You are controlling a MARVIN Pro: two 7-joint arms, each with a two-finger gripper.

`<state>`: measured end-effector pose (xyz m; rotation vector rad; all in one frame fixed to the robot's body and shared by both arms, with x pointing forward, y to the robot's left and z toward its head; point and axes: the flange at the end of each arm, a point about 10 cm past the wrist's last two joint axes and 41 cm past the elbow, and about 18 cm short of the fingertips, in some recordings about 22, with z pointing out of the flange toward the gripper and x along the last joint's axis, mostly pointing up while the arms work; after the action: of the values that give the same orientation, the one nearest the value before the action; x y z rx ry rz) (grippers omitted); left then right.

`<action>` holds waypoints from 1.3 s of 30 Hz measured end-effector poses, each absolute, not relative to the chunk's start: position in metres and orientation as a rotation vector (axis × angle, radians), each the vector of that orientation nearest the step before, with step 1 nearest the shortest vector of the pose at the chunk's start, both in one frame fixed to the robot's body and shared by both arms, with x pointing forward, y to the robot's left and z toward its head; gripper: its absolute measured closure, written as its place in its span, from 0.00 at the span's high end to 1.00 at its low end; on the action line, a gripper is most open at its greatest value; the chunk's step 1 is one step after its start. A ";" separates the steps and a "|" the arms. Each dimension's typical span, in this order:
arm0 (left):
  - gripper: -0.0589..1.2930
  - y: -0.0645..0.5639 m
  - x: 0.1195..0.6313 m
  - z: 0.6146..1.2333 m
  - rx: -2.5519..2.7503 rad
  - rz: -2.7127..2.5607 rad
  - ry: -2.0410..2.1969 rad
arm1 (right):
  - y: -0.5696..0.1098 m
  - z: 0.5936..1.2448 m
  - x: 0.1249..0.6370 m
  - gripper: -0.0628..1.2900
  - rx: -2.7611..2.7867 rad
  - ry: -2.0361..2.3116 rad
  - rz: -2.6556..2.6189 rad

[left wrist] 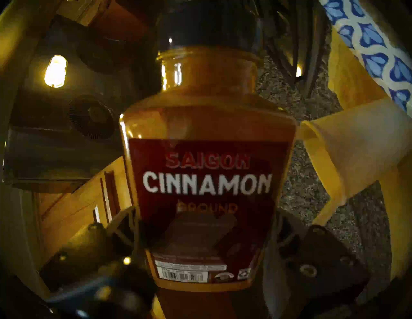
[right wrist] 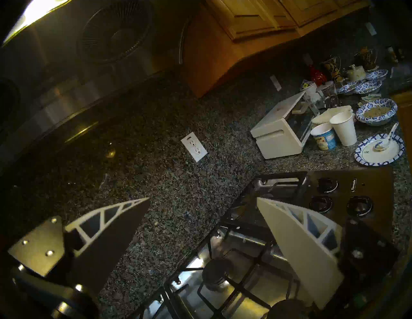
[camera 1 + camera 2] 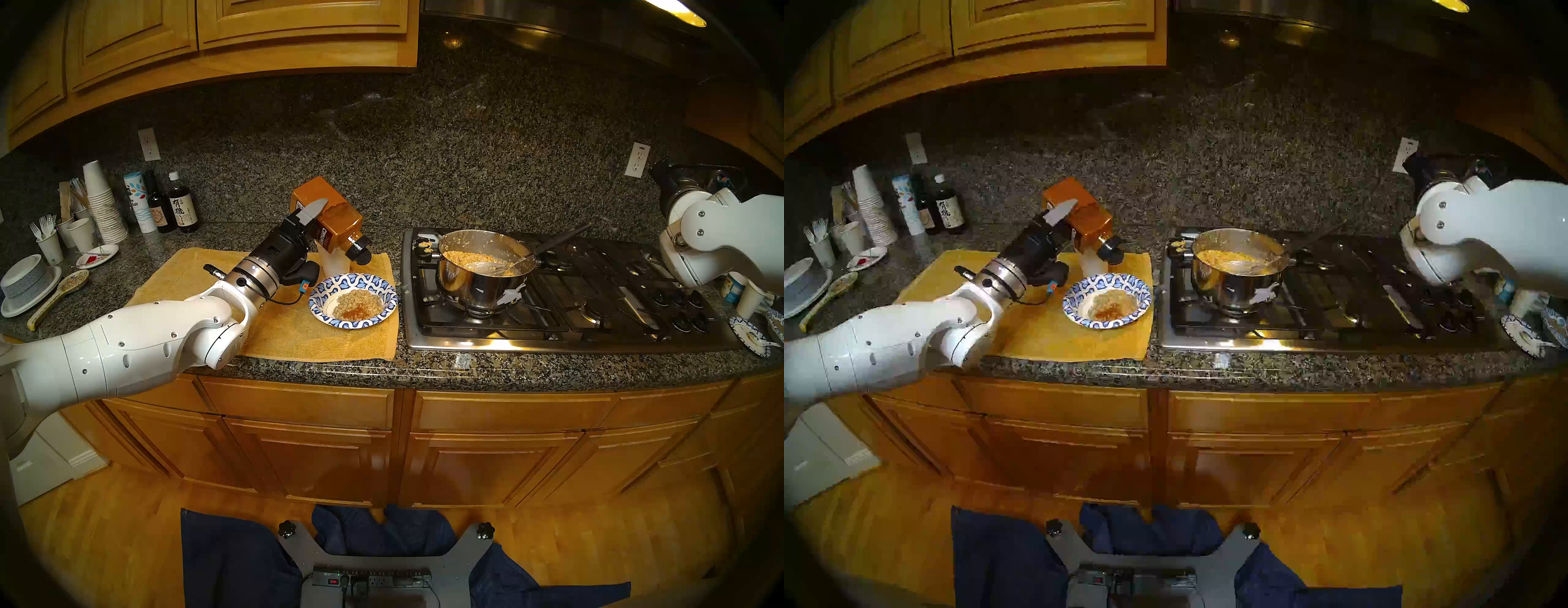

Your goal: Scoop oatmeal into bowl and add cinnamon

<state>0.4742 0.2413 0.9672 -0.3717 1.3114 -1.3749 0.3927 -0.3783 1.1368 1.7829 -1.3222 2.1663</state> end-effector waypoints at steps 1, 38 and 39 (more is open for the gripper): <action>0.55 0.239 0.473 0.970 -0.387 -1.392 1.302 | -0.378 1.137 0.393 0.96 1.783 -1.322 2.166; 0.55 0.245 0.423 0.999 -1.434 -1.704 1.053 | -0.383 1.128 0.390 0.96 1.795 -1.364 2.111; 0.55 0.248 0.422 0.997 -1.466 -1.699 1.044 | -0.383 1.128 0.390 0.96 1.795 -1.365 2.110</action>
<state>0.4220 0.2480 0.9971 -1.4661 1.0439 -1.6990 0.3904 -0.3829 1.1279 1.7950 -1.3654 2.1098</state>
